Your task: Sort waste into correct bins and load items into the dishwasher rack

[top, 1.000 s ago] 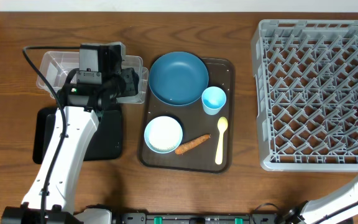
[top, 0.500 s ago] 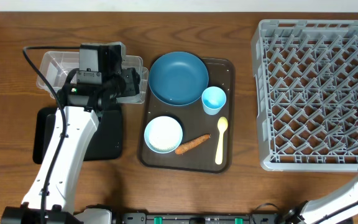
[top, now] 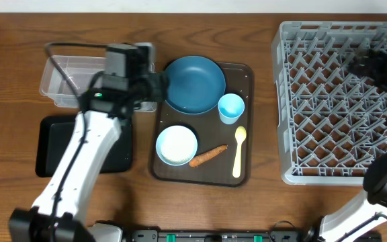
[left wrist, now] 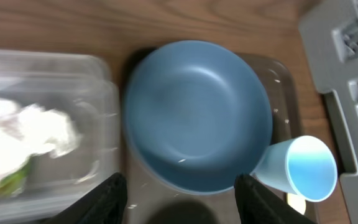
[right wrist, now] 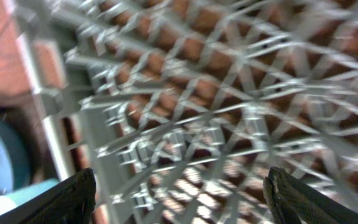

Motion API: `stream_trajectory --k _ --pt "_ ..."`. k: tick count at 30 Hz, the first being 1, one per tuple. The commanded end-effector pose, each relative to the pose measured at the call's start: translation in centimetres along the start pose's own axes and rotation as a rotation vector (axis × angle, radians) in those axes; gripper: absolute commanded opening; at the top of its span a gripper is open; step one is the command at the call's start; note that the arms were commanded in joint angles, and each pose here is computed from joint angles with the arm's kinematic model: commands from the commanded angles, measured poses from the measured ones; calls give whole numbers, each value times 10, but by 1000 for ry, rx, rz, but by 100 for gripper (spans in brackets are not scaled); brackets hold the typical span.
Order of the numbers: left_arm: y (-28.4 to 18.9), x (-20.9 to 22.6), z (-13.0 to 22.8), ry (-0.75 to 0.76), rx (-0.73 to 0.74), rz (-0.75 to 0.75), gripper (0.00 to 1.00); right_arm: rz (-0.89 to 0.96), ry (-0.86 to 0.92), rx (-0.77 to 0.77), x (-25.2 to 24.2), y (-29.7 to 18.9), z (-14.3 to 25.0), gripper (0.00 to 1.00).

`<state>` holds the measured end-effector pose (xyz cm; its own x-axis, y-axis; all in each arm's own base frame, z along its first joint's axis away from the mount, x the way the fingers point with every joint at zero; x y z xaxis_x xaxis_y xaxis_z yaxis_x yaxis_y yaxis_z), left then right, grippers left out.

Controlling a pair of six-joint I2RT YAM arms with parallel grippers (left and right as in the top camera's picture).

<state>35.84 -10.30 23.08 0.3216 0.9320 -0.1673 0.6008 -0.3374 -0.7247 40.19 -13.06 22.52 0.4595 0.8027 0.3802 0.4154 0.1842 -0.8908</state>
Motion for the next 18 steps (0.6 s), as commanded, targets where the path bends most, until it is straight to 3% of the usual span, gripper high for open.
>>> stream_trajectory --k 1,10,18 --pt "22 -21 -2 55 6 39 58 -43 -105 7 35 -1 9 86" --pt "86 -91 18 192 50 166 59 -22 -230 41 74 12 29 88" --pt "108 -116 44 236 132 202 59 -17 -235 45 75 13 30 89"
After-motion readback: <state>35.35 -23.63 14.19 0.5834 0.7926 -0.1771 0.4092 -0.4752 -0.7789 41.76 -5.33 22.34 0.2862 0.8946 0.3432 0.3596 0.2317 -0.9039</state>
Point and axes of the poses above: each gripper's point midway between its finger pads, its own y axis out along the fingers, its own x axis along the line the jaws close on, z = x × y, the point moved 6 cm from there along -y, back along the fingers, and after that the axes turned 11 degrees about y, right-handed, at the moved point
